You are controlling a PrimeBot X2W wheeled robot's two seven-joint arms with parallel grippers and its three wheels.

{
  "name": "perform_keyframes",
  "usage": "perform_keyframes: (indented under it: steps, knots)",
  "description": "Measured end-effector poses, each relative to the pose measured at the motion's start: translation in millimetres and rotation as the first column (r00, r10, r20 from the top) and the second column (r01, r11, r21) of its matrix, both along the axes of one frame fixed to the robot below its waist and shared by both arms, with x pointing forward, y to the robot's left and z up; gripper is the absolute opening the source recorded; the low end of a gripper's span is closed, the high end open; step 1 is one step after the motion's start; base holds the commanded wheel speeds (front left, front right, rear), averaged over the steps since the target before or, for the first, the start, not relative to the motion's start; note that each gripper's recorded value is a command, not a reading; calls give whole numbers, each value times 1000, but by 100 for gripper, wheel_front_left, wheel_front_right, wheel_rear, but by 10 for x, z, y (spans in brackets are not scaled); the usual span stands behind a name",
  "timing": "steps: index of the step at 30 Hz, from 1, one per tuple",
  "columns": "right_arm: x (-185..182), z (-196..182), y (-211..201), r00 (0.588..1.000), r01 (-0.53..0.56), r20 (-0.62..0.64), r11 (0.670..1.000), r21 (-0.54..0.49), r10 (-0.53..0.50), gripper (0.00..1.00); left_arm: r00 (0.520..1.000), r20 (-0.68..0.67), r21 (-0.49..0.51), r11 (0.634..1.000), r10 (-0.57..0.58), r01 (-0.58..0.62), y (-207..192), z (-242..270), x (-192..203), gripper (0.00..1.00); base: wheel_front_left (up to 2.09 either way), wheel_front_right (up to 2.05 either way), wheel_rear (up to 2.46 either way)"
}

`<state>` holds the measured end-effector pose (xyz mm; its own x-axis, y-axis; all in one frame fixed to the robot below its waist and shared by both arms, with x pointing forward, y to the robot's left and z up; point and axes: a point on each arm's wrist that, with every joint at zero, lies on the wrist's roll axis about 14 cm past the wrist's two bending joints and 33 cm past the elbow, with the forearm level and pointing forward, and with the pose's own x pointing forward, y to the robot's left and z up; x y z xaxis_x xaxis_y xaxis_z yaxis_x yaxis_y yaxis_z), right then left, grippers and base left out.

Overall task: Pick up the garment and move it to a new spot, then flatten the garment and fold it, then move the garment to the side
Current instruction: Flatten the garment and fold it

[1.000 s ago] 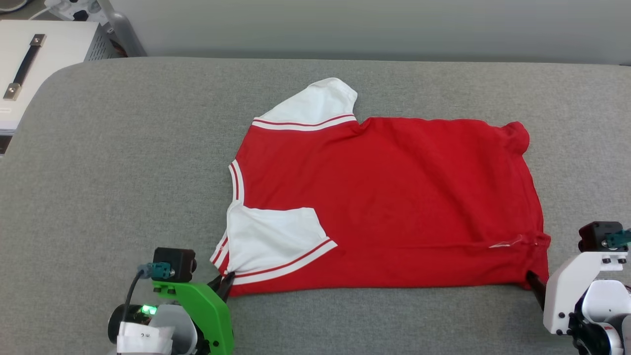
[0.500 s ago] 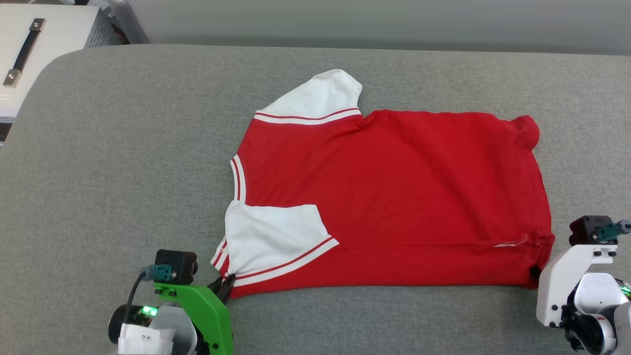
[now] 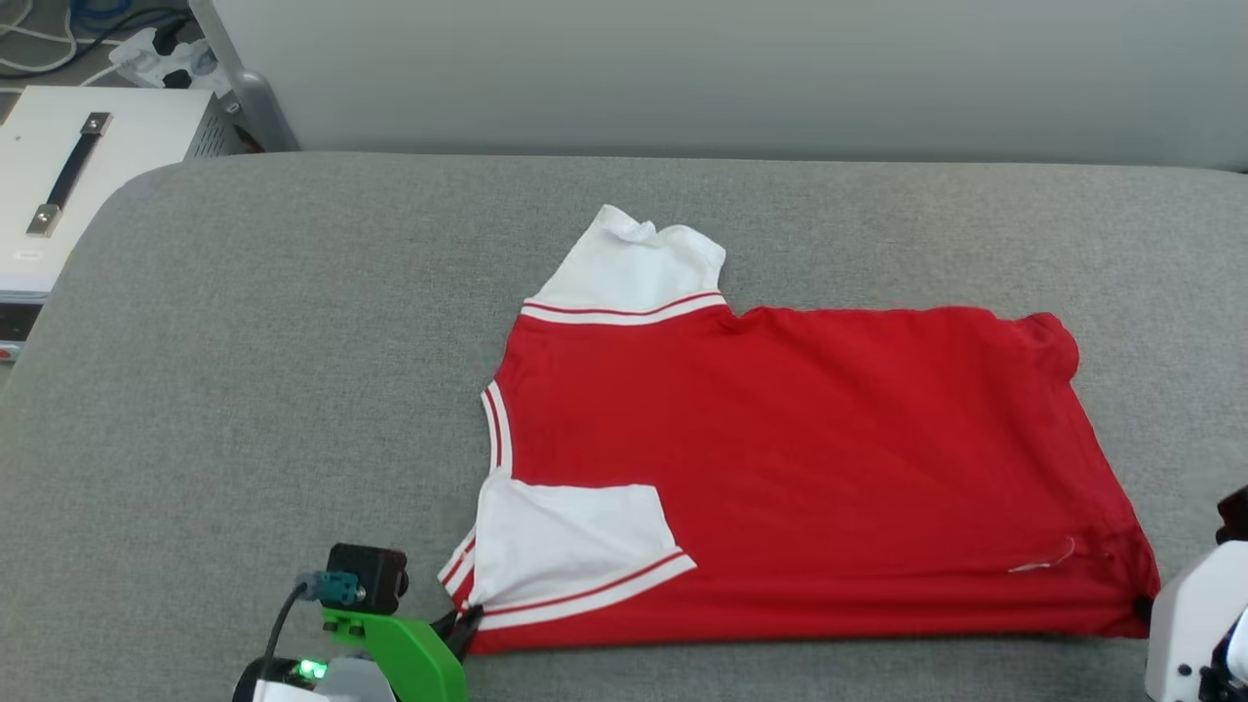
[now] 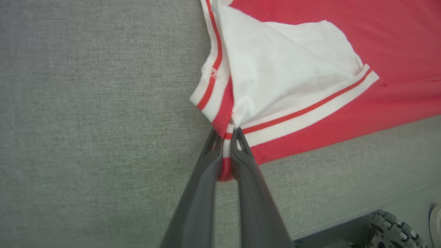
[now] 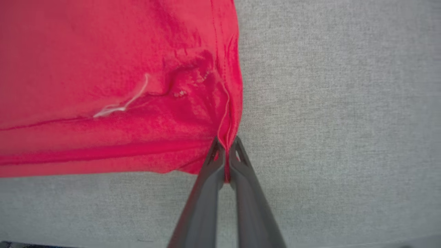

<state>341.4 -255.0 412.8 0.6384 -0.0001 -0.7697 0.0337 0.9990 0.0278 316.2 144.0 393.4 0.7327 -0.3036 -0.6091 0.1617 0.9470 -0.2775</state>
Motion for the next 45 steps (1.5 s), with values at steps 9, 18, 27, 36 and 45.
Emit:
perform_keyframes:
  steps: [9, 18, 27, 36, 45]
  knots:
    - [-207, -39, -44, 999, 41, -25, 999, 15, -40, 0, 999, -47, 2, 1000, -18, 18, -41, -94, -142, 0, 0, 0, 0]
    - [-239, -245, -68, 998, 58, -39, 998, 22, -57, 0, 995, -99, 7, 1000, -20, 21, -63, -262, -201, 0, 0, 0, 0]
    - [-105, -206, -51, 999, 26, 35, 999, 19, -27, 100, 997, -80, 21, 1000, -14, 16, -27, -264, -155, 100, 0, 0, 0]
    - [207, 367, 52, 964, -13, 265, 999, 41, 1, 100, 989, 143, 10, 999, -45, 44, -41, 366, 364, 100, 0, 0, 0]
    - [424, 822, 261, 905, -75, 423, 996, 43, 50, 100, 935, 295, 71, 980, -197, 184, -289, 1102, 1220, 100, 0, 0, 0]
